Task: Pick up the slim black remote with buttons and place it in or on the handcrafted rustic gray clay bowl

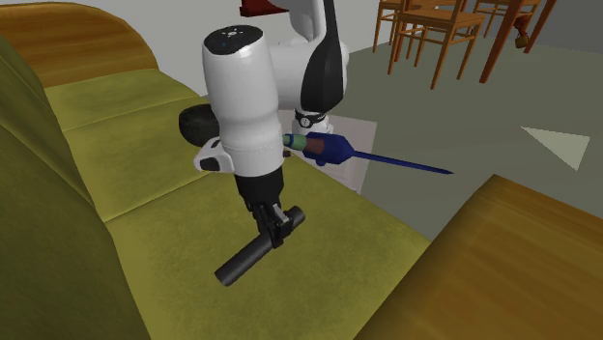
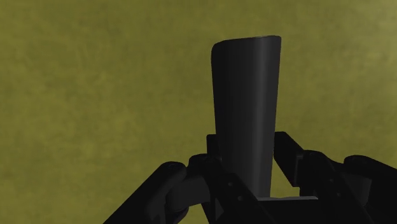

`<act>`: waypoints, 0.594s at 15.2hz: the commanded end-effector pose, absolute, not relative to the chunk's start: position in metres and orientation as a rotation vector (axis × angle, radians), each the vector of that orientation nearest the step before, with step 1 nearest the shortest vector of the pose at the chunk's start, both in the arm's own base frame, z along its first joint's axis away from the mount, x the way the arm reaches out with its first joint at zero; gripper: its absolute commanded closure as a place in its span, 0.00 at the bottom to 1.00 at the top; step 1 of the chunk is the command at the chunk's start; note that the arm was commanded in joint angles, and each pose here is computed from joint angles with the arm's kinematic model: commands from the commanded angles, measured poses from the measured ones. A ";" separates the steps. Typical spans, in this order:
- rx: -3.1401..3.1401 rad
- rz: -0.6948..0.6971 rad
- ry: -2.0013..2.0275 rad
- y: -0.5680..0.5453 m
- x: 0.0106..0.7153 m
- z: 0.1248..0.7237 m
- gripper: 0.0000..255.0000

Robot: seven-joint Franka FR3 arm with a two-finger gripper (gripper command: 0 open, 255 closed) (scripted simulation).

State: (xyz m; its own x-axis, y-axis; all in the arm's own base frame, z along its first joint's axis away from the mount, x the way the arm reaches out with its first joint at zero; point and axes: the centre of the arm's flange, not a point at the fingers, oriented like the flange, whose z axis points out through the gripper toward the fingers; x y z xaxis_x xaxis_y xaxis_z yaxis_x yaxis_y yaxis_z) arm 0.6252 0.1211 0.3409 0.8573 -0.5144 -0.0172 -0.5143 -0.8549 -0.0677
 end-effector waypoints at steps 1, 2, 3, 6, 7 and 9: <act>-2.960 -0.002 0.821 0.122 0.626 0.352 1.00; -2.960 -0.002 0.821 0.122 0.626 0.357 1.00; -2.960 -0.002 0.821 0.122 0.626 0.363 1.00; -2.960 -0.002 0.821 0.122 0.626 0.378 1.00; -2.960 -0.002 0.821 0.122 0.626 0.384 1.00; -2.960 -0.002 0.821 0.122 0.626 0.394 1.00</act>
State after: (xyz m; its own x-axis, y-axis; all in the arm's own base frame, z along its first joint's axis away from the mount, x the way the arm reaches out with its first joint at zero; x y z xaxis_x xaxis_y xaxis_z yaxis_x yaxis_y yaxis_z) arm 0.6259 0.1214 0.3881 0.8573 -0.5145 -0.0172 -0.5144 -0.8549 -0.0678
